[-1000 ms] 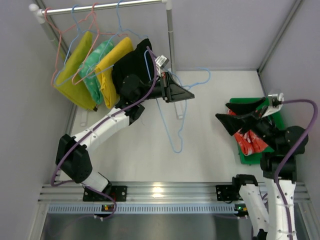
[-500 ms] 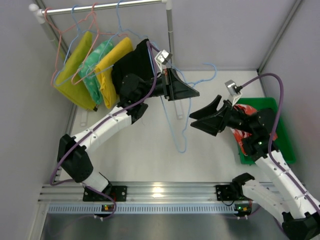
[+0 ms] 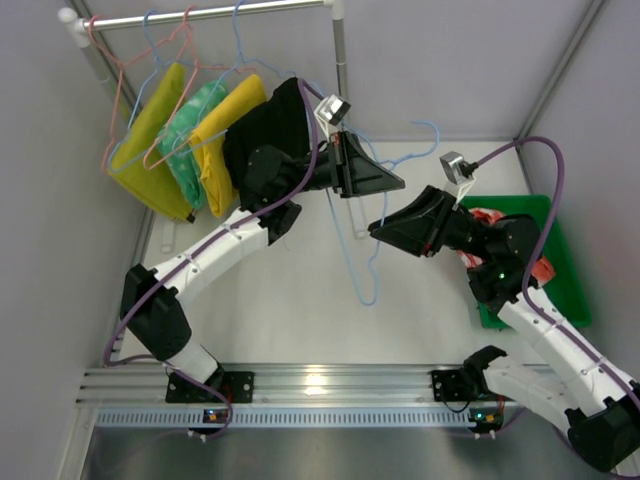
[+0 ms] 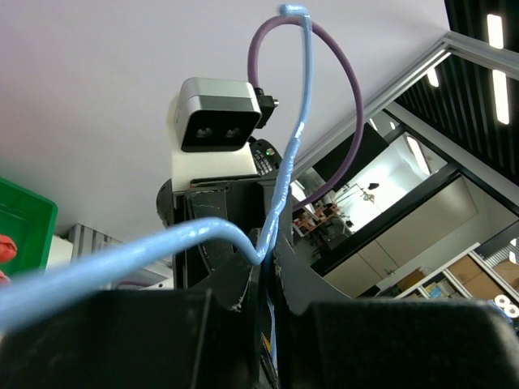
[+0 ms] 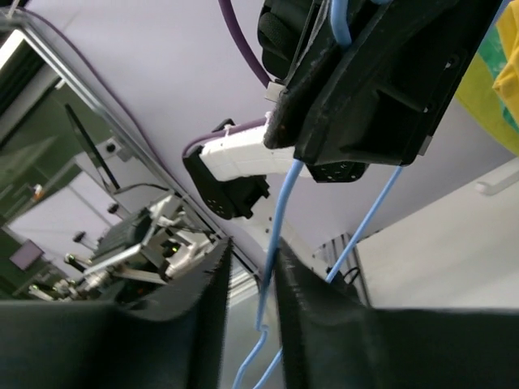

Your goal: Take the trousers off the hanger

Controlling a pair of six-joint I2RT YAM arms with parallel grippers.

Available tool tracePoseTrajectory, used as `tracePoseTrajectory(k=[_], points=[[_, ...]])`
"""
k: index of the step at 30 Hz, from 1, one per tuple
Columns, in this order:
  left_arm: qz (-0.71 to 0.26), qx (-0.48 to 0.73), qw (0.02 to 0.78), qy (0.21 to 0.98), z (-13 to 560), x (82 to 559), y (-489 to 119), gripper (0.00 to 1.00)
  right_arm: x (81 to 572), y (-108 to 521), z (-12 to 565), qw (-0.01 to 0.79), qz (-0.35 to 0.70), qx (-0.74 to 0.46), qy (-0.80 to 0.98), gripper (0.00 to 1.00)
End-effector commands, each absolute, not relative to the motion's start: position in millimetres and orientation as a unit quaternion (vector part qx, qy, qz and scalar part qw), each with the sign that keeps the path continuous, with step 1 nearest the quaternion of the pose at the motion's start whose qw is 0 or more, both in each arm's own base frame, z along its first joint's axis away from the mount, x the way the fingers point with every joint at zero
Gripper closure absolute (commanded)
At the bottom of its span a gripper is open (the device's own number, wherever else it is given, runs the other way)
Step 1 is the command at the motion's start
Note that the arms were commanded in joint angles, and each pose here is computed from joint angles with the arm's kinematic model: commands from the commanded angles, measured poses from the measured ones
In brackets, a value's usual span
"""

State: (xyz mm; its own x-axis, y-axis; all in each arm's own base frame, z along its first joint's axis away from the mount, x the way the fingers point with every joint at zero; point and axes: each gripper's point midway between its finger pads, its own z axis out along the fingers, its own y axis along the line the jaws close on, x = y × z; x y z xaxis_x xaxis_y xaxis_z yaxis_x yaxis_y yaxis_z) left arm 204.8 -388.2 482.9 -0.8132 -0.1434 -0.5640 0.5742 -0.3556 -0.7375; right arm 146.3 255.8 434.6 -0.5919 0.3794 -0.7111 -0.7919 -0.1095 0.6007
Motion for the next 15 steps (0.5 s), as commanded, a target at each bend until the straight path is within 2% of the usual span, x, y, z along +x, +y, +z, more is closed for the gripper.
tracePoseTrajectory(k=[1,5,8,9,10,11,15], points=[[-0.814,0.225,0.260,0.468,517.1,196.9,-381.1,1.00,133.8,253.6,458.4,0.424,0.737,-0.204,0.486,0.79],[-0.816,0.225,0.266,0.461,520.6,199.0,-381.9,1.00,132.1,252.4,462.3,0.421,0.740,-0.200,0.486,1.00],[-0.811,0.234,0.273,0.462,520.0,199.8,-382.8,1.00,133.1,250.1,464.9,0.427,0.736,-0.200,0.487,1.00],[-0.808,0.235,0.274,0.465,518.8,201.3,-383.0,0.95,134.1,248.4,467.0,0.432,0.734,-0.197,0.486,1.00],[-0.803,0.238,0.277,0.471,515.6,203.5,-383.3,0.83,134.5,246.8,468.7,0.434,0.732,-0.195,0.488,1.00],[-0.800,0.236,0.279,0.476,514.0,205.9,-382.3,0.52,137.9,244.1,469.8,0.442,0.727,-0.191,0.489,1.00],[-0.780,0.231,0.307,0.494,509.0,226.0,-368.7,0.37,142.7,237.9,466.8,0.460,0.710,-0.182,0.501,1.00]])
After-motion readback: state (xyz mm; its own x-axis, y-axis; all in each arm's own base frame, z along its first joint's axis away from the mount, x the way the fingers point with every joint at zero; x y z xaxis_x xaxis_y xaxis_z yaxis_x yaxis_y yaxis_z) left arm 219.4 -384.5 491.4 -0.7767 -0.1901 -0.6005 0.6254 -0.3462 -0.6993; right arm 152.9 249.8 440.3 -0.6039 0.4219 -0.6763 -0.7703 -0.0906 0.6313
